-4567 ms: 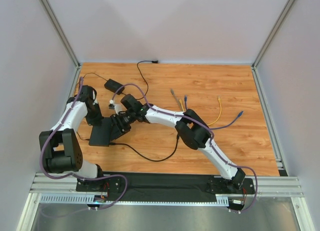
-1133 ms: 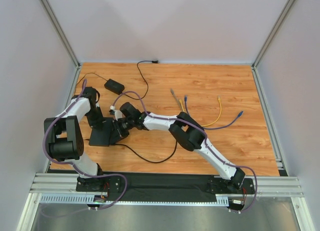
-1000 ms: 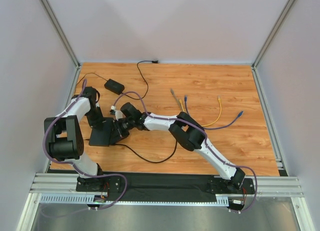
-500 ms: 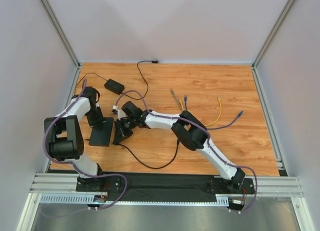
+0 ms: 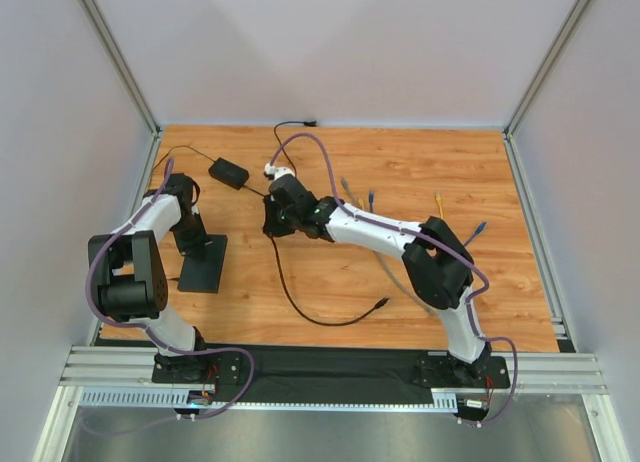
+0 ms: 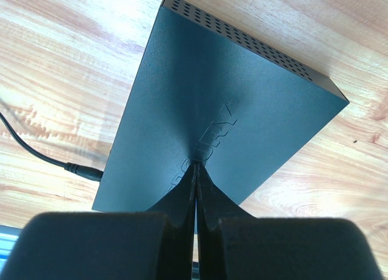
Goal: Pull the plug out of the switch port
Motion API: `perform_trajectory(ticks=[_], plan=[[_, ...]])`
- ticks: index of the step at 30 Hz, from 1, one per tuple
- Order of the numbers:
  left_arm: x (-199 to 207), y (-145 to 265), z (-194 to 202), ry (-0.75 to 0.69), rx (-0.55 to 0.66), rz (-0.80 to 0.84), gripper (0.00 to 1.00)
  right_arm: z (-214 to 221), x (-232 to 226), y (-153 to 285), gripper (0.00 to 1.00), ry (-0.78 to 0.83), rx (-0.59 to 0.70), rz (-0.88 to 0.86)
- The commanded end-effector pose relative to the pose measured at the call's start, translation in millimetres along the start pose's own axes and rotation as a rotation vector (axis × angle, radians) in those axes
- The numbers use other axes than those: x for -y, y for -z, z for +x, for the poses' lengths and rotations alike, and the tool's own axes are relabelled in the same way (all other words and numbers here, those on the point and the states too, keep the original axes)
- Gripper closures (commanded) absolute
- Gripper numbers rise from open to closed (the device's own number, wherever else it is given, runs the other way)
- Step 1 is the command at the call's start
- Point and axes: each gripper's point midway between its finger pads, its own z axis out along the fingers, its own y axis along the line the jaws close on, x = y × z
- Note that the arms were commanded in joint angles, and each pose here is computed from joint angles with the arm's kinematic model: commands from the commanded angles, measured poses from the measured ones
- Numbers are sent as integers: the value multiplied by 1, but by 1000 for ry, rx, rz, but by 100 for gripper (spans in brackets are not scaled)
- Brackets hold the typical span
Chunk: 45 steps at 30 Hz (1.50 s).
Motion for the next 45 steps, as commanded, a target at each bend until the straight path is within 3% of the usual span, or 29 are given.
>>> perform_trajectory(ticks=[1, 8, 16, 19, 20, 21, 23, 27, 31, 37, 45], plan=[[-6, -22, 11, 0, -34, -37, 100, -62, 69, -2, 100, 13, 180, 230], [0, -13, 7, -8, 7, -3, 100, -104, 187, -5, 100, 102, 205, 412], [-5, 5, -3, 0, 96, -20, 100, -113, 231, -18, 98, 153, 163, 476], [-12, 17, -12, 27, 151, -55, 100, -111, 239, -14, 65, 131, 149, 499], [-18, 21, -12, 42, 160, -76, 100, -111, 238, -13, 48, 122, 150, 502], [-23, 24, -12, 73, 170, -80, 100, -108, 237, -12, 42, 117, 142, 501], [-27, 36, -12, 143, 201, -48, 100, -117, 225, 0, 33, 97, 184, 476], [-42, 44, -3, 368, 203, 29, 100, -122, 187, 23, 28, 108, 262, 383], [-60, 45, 5, 559, 210, 35, 100, -106, 87, 30, 29, 199, 260, 57], [-87, 34, 18, 671, 233, -56, 100, -61, -10, 10, 45, 211, 131, -232], [-99, 29, 6, 662, 216, -131, 100, -15, -68, -29, 62, 187, 3, -337]])
